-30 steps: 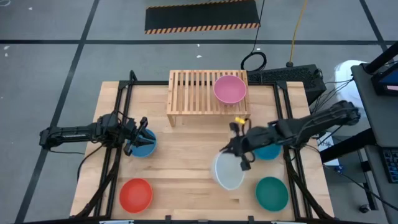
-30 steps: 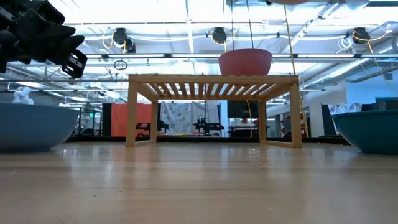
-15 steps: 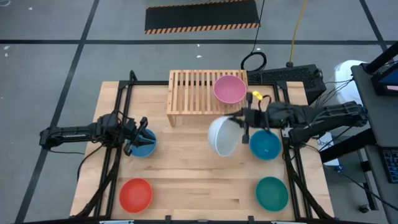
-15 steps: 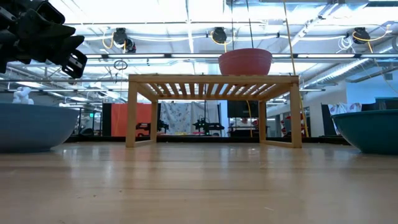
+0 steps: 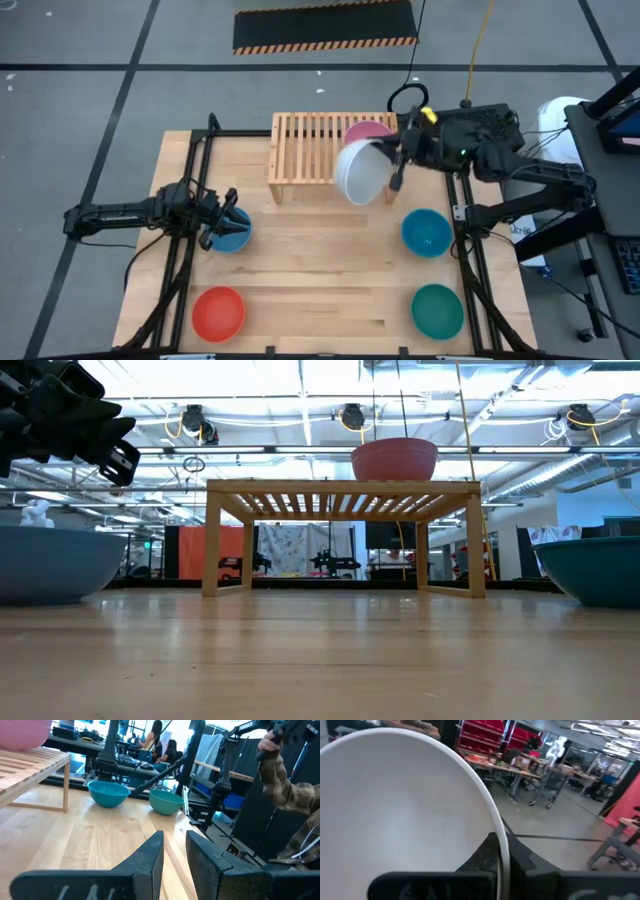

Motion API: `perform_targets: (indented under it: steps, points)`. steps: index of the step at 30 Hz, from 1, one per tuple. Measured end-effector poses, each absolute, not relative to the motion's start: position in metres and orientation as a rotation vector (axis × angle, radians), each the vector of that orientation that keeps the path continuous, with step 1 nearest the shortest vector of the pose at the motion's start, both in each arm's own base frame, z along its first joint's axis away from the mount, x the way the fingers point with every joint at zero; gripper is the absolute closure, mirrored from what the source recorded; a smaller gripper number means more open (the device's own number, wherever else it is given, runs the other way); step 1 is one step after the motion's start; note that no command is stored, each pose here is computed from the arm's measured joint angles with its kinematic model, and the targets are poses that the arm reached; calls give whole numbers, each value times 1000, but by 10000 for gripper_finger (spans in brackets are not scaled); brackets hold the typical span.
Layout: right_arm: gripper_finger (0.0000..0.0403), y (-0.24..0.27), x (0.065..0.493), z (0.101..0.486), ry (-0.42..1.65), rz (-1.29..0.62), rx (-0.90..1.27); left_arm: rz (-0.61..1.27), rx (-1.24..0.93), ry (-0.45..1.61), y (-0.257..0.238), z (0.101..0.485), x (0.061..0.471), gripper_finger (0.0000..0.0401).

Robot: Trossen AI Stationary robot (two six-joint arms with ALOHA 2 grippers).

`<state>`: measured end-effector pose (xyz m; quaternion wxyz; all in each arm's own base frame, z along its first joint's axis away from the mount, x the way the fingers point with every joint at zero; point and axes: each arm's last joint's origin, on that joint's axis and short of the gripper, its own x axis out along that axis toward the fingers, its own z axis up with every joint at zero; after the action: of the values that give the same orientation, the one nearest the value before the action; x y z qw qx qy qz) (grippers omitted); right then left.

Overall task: Place and stack bowls onto a shelf
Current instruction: Stack the white bowl on top of the pink bowl on the shelf

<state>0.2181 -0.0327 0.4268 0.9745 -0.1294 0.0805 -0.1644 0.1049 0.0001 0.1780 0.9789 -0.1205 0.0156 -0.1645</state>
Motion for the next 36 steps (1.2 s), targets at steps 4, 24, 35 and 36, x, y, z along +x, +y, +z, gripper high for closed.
perform_targets:
  steps: [4,24,35,36]
  points:
    - [403,-42,214,446,204,-370,-275,-332,-243,33,0,178,105,313]
    - [403,-120,244,487,547,-456,-140,-330,-274,40,0,178,105,313]
    - [403,-172,238,460,743,-511,89,-329,-297,53,0,177,105,313]
    - [403,-176,236,457,761,-523,107,-329,-297,54,0,177,105,313]
